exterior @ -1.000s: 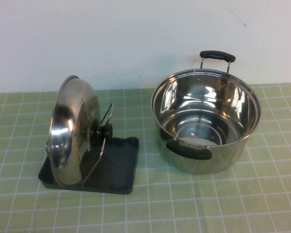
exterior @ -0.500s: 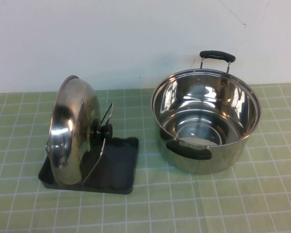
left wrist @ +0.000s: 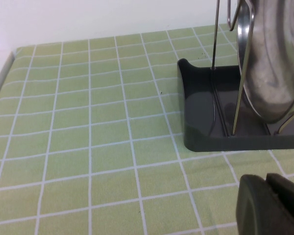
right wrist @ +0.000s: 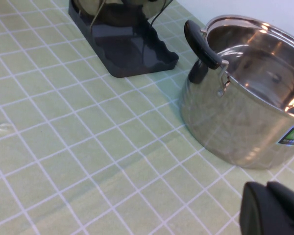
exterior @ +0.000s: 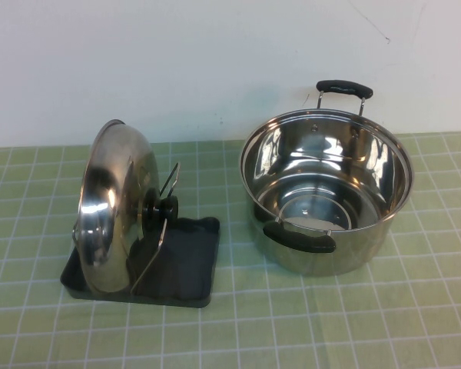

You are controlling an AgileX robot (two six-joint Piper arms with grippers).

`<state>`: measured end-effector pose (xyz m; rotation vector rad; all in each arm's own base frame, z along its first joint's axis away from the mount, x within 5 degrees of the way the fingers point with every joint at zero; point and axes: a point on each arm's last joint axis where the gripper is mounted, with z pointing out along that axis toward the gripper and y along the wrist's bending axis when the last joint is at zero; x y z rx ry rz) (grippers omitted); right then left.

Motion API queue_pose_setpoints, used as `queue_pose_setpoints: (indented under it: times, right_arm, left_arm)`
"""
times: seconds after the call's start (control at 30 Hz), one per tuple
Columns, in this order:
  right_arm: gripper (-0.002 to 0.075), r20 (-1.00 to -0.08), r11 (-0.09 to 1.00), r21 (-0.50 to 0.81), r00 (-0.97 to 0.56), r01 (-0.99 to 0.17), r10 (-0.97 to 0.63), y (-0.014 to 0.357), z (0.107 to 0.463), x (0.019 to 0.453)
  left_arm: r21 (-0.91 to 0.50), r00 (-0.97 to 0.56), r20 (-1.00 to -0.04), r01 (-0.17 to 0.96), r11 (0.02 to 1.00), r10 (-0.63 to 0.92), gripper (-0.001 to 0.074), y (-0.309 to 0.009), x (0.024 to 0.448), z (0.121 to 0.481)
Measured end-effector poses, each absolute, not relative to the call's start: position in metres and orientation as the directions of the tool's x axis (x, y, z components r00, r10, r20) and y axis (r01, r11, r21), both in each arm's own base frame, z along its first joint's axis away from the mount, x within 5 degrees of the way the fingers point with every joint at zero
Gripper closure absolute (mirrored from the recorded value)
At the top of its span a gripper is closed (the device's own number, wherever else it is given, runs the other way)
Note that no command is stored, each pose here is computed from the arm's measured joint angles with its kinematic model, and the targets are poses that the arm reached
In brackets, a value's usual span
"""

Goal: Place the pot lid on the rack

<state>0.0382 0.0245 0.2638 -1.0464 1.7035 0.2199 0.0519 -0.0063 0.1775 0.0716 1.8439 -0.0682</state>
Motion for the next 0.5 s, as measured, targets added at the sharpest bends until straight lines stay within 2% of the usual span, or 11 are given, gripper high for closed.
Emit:
queue_pose_setpoints:
  times: [0.3,0.4,0.5]
  right_arm:
    - [0.0727,-0.846,0.599,-0.337,-0.046,-0.727,-0.531,0.027,0.257,0.040]
    - [0.0727,-0.858,0.642,-0.318,-0.076,-0.697,-0.508,0.028,0.248,0.042]
    - [0.0727,-0.864,0.733,-0.277,-0.173,-0.621,-0.473,0.027,0.231,0.047]
  left_arm:
    - [-0.010,-0.270,-0.963,0.085,0.996,0.014,0.0737,-0.006,0.052,0.177]
    - [-0.010,-0.270,-0.963,0.085,0.996,0.014,0.0737,-0.006,0.052,0.177]
    - [-0.010,-0.270,-0.963,0.085,0.996,0.014,0.0737,-0.006,0.052,0.177]
